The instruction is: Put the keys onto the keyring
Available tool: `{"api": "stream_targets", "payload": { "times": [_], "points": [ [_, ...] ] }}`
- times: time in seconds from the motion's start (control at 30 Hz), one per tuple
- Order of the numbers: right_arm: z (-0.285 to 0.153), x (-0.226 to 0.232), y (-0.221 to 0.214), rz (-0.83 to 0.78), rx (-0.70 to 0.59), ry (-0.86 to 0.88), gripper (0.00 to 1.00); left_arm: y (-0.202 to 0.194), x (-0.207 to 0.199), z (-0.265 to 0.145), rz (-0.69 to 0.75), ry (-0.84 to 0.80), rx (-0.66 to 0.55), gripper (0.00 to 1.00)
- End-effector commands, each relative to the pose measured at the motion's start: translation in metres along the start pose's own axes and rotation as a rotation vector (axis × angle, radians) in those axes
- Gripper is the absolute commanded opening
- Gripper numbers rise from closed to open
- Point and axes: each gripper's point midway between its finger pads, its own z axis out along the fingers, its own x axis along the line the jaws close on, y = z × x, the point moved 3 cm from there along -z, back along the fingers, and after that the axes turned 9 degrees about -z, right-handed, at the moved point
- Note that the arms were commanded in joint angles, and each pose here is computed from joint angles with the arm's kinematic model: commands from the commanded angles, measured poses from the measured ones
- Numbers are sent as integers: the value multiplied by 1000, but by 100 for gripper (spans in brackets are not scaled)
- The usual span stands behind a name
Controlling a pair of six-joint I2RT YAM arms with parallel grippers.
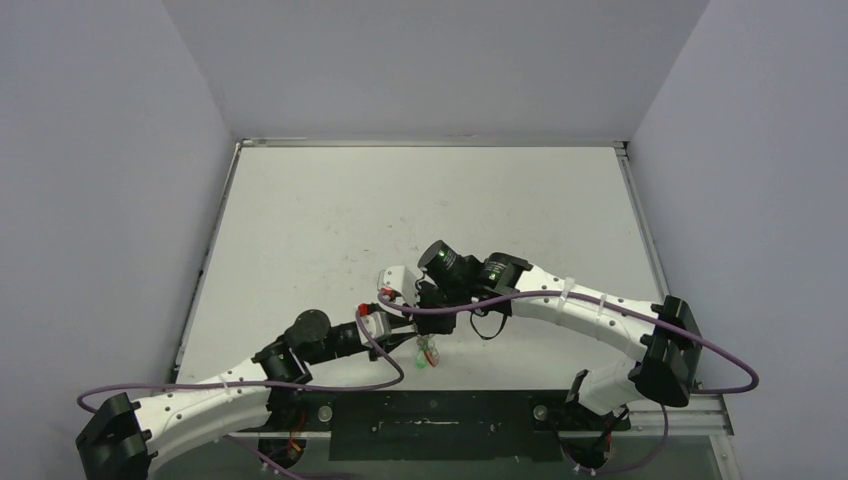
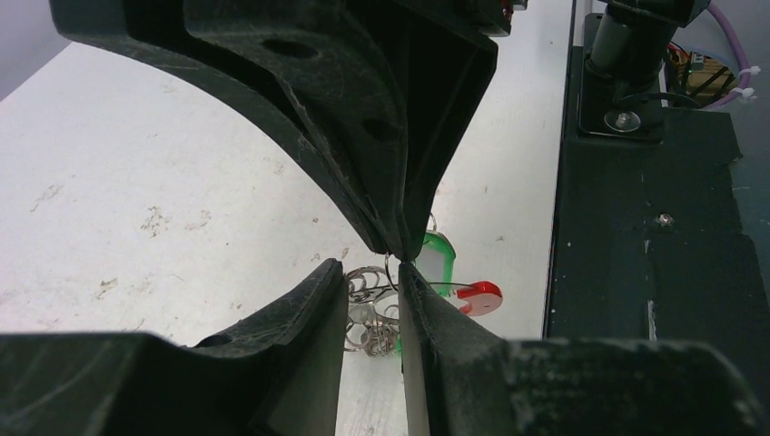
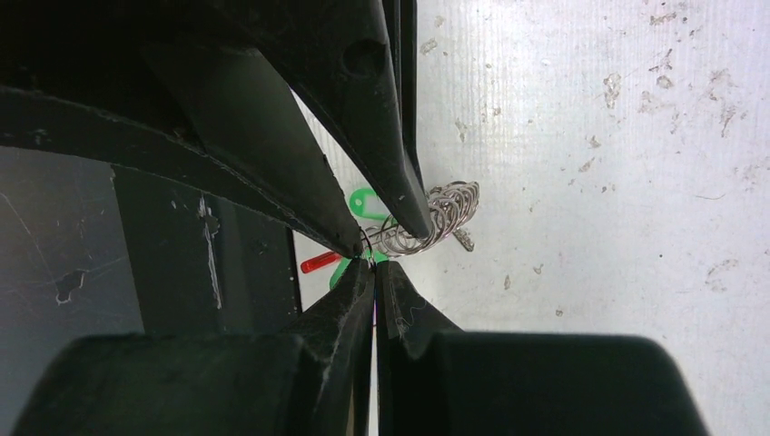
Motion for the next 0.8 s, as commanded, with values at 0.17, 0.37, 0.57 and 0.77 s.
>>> {"api": "stream_targets", "payload": {
  "times": [0.17, 0.37, 0.57, 0.77],
  "points": [
    [-17, -2, 35, -46, -103, -54, 0, 34, -6, 4, 26, -35, -102, 25],
    [-16, 0, 37, -54, -99, -53, 0, 35, -6, 4, 30, -41, -101, 14],
    [-20, -1, 40, -62, -106, -69, 0, 33, -6, 4, 37, -44, -83, 5],
    [-22, -1, 41, -66, -113, -74, 0, 31, -6, 3, 39, -42, -73, 0]
  ]
}}
